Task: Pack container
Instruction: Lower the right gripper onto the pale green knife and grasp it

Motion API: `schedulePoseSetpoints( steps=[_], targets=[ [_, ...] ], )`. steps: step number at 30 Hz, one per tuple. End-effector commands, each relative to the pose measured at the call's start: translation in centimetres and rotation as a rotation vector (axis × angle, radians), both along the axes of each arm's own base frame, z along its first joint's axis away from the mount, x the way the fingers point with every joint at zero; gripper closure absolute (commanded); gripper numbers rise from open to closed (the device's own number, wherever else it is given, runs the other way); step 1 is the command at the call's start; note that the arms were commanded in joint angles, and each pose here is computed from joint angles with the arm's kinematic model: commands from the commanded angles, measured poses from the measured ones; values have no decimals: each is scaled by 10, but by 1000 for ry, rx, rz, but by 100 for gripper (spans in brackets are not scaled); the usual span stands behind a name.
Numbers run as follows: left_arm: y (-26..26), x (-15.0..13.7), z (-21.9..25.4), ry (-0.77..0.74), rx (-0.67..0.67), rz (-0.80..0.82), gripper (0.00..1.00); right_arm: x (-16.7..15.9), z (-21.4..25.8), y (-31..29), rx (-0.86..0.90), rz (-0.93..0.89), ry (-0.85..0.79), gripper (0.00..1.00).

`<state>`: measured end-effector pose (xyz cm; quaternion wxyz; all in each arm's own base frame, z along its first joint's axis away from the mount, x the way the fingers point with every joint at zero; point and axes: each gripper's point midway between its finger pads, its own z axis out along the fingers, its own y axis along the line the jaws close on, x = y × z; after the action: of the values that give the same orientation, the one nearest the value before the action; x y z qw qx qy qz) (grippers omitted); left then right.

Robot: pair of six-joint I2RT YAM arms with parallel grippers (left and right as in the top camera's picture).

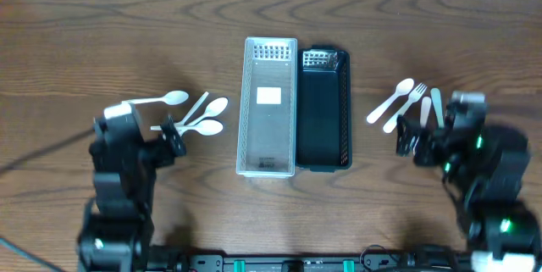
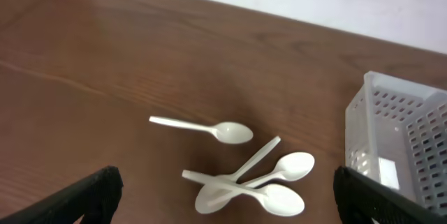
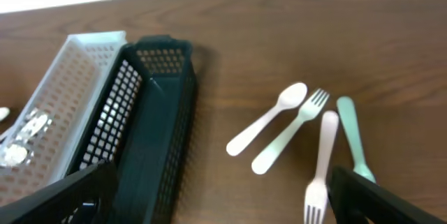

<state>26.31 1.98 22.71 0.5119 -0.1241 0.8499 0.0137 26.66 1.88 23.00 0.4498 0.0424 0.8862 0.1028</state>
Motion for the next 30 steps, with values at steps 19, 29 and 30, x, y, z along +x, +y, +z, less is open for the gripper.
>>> schedulePoseSetpoints(
  steps=[19, 29, 30],
  targets=[
    [0, 31, 1, 377, 75, -44, 2, 93, -85, -132, -142, -239, 632, 1],
    [0, 32, -1, 388, 76, -45, 2, 94, -172, -137, -126, -173, 849, 13],
    [0, 32, -1, 388, 76, -45, 2, 94, -178, -137, -133, -155, 858, 13]
  ],
)
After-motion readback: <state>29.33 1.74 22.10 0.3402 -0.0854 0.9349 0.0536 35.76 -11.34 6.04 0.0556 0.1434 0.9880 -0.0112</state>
